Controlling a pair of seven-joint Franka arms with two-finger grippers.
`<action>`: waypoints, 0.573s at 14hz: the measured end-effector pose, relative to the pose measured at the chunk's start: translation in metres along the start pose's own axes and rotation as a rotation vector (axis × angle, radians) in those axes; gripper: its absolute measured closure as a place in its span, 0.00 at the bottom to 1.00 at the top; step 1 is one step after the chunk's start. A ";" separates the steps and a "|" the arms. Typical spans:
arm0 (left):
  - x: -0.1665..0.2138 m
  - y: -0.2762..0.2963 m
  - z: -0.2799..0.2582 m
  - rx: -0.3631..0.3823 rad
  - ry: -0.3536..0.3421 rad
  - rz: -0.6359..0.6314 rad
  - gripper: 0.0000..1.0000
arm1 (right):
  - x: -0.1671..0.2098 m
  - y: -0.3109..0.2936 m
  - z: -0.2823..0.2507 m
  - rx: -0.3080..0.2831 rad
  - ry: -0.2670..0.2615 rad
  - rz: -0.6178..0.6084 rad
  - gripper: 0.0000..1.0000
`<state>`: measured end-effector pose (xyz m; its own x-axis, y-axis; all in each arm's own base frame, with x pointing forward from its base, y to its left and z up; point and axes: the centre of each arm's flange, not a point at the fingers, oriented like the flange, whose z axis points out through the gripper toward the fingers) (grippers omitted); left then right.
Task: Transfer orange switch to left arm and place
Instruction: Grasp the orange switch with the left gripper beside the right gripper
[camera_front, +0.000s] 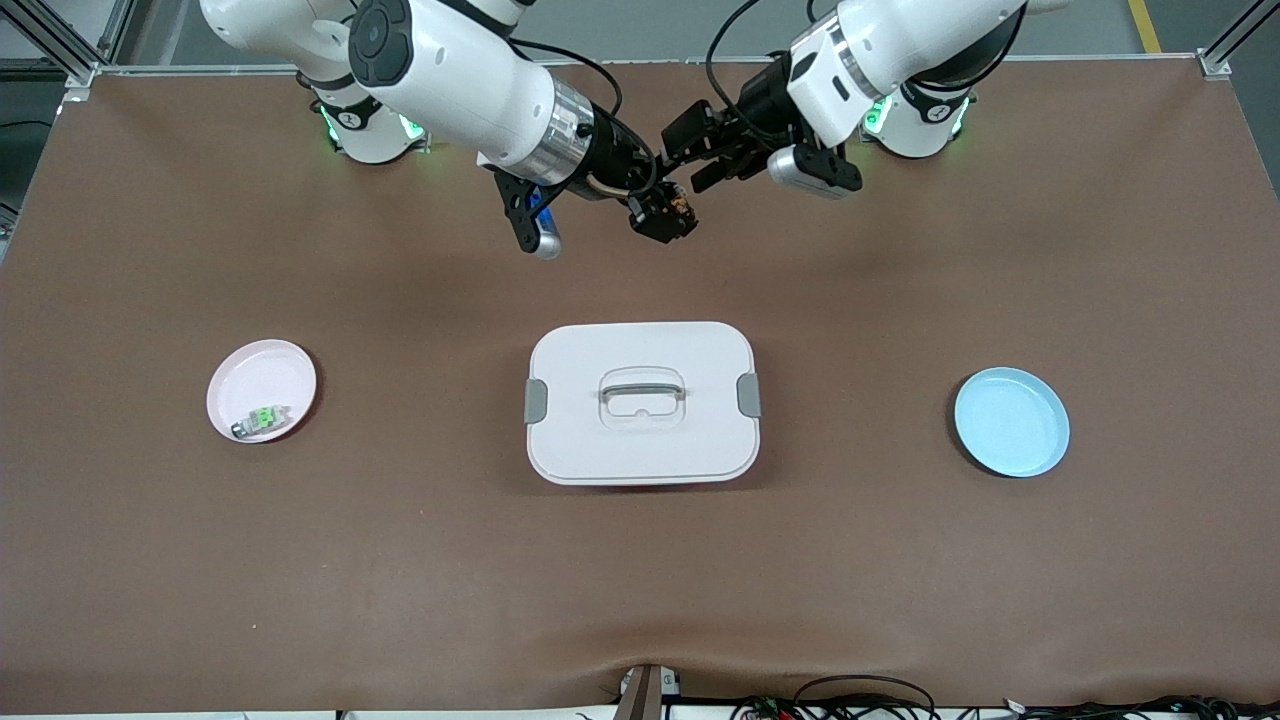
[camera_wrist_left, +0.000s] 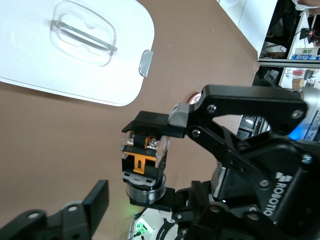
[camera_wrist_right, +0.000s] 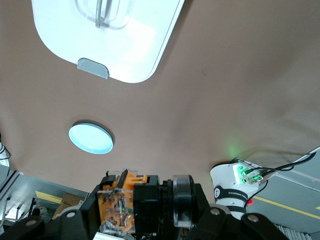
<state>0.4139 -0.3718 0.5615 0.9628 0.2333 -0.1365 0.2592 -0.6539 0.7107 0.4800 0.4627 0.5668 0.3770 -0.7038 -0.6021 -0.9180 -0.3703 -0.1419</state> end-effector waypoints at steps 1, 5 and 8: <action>0.000 -0.003 0.002 -0.009 -0.001 0.007 0.35 | 0.000 0.000 0.000 -0.001 0.000 -0.001 0.27; 0.001 -0.010 0.010 -0.026 0.035 0.022 0.51 | -0.001 0.000 0.001 -0.001 0.000 -0.001 0.27; -0.002 -0.011 0.012 -0.030 0.051 0.029 0.61 | 0.000 0.000 0.001 -0.003 0.001 0.000 0.27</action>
<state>0.4102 -0.3744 0.5458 0.9644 0.2520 -0.0807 0.2285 -0.6394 0.7341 0.4798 0.4632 0.5659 0.3770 -0.7044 -0.6014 -0.9177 -0.3717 -0.1398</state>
